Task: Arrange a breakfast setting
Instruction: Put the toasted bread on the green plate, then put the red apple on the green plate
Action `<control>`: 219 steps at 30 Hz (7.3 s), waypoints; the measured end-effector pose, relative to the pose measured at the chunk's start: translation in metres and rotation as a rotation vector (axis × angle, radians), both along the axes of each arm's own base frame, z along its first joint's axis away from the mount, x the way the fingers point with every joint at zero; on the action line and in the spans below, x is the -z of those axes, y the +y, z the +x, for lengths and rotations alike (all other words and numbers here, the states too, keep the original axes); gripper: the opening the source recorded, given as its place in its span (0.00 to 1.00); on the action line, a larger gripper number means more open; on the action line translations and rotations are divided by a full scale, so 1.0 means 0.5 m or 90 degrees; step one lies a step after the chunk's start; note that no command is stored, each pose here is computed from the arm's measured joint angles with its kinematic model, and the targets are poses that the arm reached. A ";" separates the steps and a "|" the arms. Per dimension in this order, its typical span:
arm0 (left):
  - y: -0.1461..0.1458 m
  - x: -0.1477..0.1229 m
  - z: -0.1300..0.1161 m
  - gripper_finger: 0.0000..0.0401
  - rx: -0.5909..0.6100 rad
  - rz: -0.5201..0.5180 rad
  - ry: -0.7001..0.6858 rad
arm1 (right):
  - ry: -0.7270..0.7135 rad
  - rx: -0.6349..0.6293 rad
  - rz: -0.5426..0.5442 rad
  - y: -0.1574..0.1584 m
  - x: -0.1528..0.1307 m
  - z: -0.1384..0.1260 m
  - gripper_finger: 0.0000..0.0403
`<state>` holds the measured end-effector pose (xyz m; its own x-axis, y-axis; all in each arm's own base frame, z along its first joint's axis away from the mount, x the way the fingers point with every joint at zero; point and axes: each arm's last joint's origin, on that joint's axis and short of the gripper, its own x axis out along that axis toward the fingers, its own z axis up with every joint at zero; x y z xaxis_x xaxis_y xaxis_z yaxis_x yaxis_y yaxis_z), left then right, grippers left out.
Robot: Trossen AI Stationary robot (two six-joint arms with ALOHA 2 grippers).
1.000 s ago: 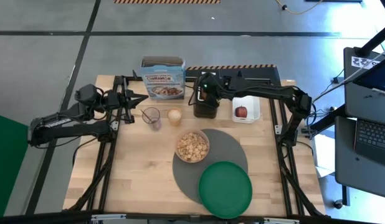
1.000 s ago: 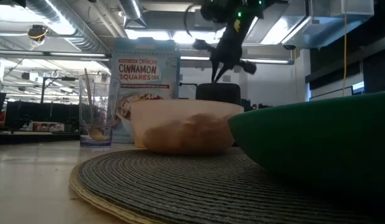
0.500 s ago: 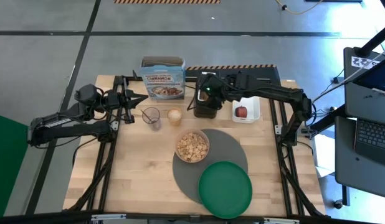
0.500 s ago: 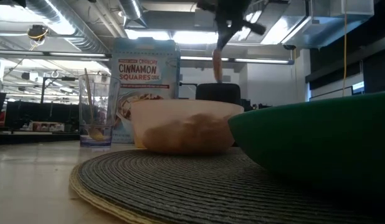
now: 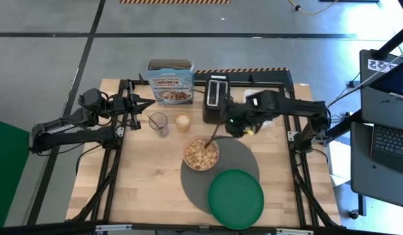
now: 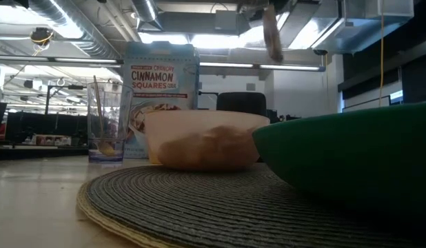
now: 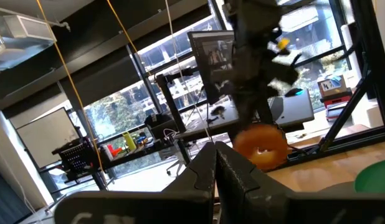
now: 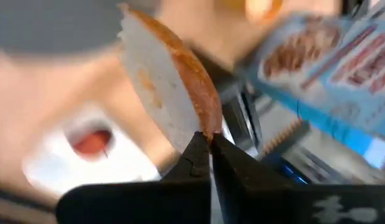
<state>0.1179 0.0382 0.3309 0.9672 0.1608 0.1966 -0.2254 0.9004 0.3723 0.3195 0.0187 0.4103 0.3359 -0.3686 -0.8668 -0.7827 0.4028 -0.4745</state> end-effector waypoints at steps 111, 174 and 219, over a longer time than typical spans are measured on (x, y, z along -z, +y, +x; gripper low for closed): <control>-0.014 0.000 0.025 0.00 0.065 -0.034 -0.008 | -0.891 0.312 0.235 0.048 0.377 -0.237 0.05; -0.009 0.005 0.039 0.00 0.056 -0.022 0.004 | -0.467 0.935 0.478 -0.332 0.210 -0.222 0.65; -0.011 -0.012 0.033 0.00 0.053 -0.001 -0.048 | -0.236 1.681 0.634 -0.279 0.247 -0.274 0.66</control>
